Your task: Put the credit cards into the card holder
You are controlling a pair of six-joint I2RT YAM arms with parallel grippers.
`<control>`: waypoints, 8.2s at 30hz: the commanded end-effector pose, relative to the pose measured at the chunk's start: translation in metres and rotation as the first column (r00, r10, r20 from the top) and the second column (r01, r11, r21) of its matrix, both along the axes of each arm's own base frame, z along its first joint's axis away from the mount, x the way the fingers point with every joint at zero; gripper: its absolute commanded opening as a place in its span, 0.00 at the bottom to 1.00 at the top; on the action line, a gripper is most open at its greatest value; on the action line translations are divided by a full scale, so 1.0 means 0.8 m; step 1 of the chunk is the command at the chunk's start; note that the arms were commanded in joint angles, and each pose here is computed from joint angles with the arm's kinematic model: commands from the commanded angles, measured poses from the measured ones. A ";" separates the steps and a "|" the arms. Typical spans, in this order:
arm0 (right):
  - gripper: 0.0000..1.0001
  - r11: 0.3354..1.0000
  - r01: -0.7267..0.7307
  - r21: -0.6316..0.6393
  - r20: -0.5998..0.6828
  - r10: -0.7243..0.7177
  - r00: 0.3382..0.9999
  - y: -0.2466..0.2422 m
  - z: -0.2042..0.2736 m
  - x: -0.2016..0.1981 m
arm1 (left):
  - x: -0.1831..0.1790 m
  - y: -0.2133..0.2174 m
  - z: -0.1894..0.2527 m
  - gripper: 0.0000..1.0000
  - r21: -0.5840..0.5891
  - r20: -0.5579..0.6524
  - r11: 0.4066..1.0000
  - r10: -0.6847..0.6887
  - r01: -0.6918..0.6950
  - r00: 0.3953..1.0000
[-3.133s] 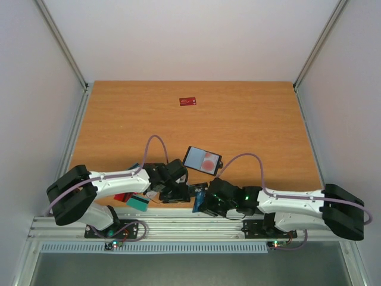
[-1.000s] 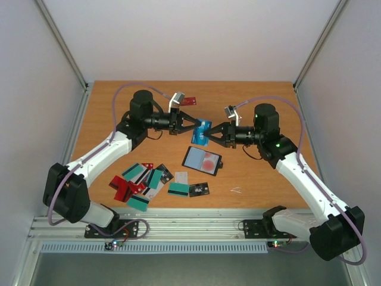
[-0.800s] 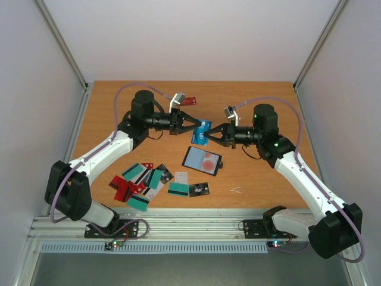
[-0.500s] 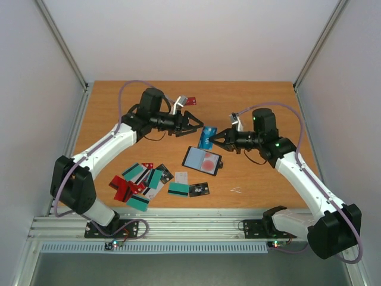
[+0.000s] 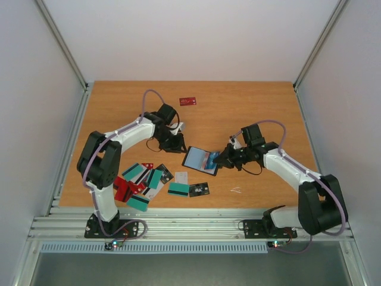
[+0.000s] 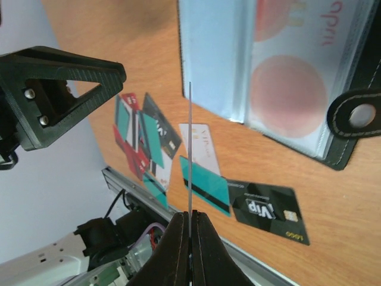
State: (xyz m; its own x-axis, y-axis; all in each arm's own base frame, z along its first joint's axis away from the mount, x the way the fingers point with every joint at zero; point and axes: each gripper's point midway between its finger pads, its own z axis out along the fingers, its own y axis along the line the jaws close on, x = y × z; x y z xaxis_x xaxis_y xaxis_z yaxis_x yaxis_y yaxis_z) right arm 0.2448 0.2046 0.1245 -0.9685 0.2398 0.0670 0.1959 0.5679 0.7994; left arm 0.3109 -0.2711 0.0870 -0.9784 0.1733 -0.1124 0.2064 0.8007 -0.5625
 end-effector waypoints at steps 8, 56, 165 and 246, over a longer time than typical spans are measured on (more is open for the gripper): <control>0.01 0.998 -0.067 -0.015 -0.010 0.066 0.998 0.012 -0.043 0.031 | 0.019 0.002 -0.038 0.25 0.126 0.014 0.987 -0.101 0.098 0.995; 0.01 0.982 -0.188 0.026 0.102 0.185 0.977 0.034 -0.093 0.067 | 0.014 -0.011 -0.097 0.21 0.159 -0.091 0.973 -0.155 0.168 0.984; 0.54 0.855 -0.402 -0.329 -0.069 0.403 0.913 0.085 -0.113 0.060 | 0.002 -0.017 -0.090 0.19 0.155 -0.103 0.983 -0.086 0.101 0.991; 0.12 0.886 -0.421 -0.193 -0.156 0.396 0.905 0.067 -0.154 0.048 | -0.025 -0.043 -0.074 0.46 0.097 -0.167 0.983 -0.138 0.155 0.976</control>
State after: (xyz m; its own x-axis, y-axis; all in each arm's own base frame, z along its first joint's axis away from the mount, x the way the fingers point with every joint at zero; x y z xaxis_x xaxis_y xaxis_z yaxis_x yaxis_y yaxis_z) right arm 0.2913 0.2692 0.0232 -0.9773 -0.1568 0.1421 -0.0212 0.7407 0.6715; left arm 0.2903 -0.3015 0.0344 -0.9534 0.2923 0.0742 0.2092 0.8183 -0.5353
